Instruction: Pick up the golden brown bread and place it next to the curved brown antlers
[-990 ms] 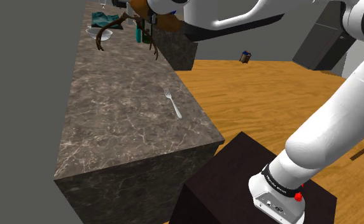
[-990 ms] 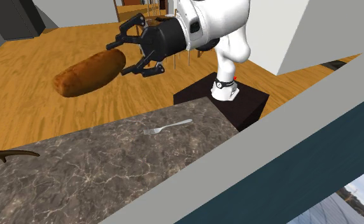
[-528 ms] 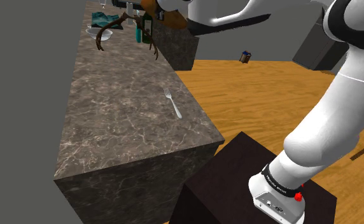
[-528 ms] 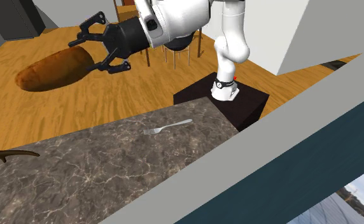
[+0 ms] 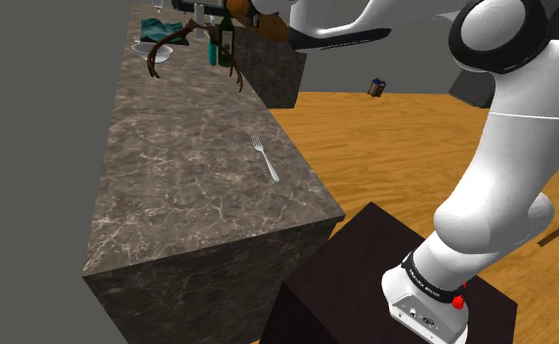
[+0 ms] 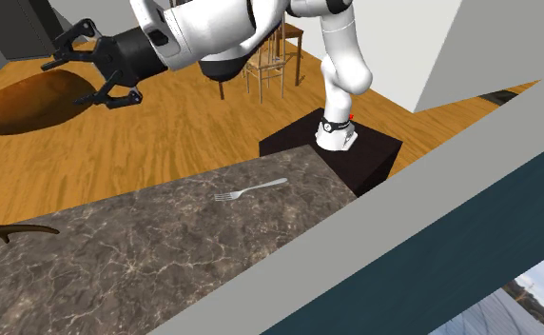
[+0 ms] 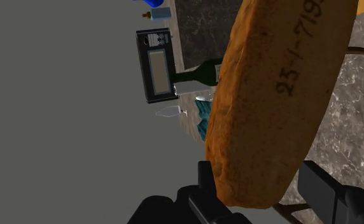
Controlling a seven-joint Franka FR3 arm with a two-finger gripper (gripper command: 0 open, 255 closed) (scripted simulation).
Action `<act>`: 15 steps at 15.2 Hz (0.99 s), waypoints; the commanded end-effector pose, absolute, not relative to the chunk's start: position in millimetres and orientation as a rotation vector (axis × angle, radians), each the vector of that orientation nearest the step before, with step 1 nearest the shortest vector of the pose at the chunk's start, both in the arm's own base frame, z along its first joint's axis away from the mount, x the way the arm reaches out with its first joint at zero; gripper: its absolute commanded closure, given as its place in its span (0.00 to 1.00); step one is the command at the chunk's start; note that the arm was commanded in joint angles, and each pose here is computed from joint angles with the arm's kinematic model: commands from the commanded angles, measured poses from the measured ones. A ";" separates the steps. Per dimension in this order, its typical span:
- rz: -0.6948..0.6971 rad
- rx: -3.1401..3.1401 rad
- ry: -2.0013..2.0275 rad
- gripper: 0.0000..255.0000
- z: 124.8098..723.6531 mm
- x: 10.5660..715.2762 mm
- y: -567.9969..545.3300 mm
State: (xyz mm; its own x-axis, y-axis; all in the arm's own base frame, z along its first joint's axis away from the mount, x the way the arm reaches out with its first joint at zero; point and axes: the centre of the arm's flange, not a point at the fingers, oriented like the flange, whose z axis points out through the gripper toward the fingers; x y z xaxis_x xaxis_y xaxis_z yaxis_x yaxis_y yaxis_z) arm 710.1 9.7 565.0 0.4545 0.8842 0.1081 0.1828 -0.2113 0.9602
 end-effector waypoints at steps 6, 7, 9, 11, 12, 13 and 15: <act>0.857 1.674 0.931 1.00 569.3 761.7 -68.5; 0.857 1.674 0.931 1.00 564.0 761.7 -68.5; 0.857 1.674 0.931 1.00 553.4 761.7 -68.5; 0.857 1.674 0.931 1.00 542.9 761.7 -68.5; 0.857 1.674 0.931 1.00 537.6 761.7 -68.5; 0.857 1.674 0.931 1.00 532.3 761.7 -68.5; 0.857 1.674 0.931 1.00 521.7 761.7 -68.5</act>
State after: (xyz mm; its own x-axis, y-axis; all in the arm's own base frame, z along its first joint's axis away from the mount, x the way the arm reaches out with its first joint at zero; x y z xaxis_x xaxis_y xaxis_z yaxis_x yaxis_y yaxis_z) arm 762.9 -68.5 525.0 0.4538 0.8848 0.1057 0.1834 -0.2089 0.9606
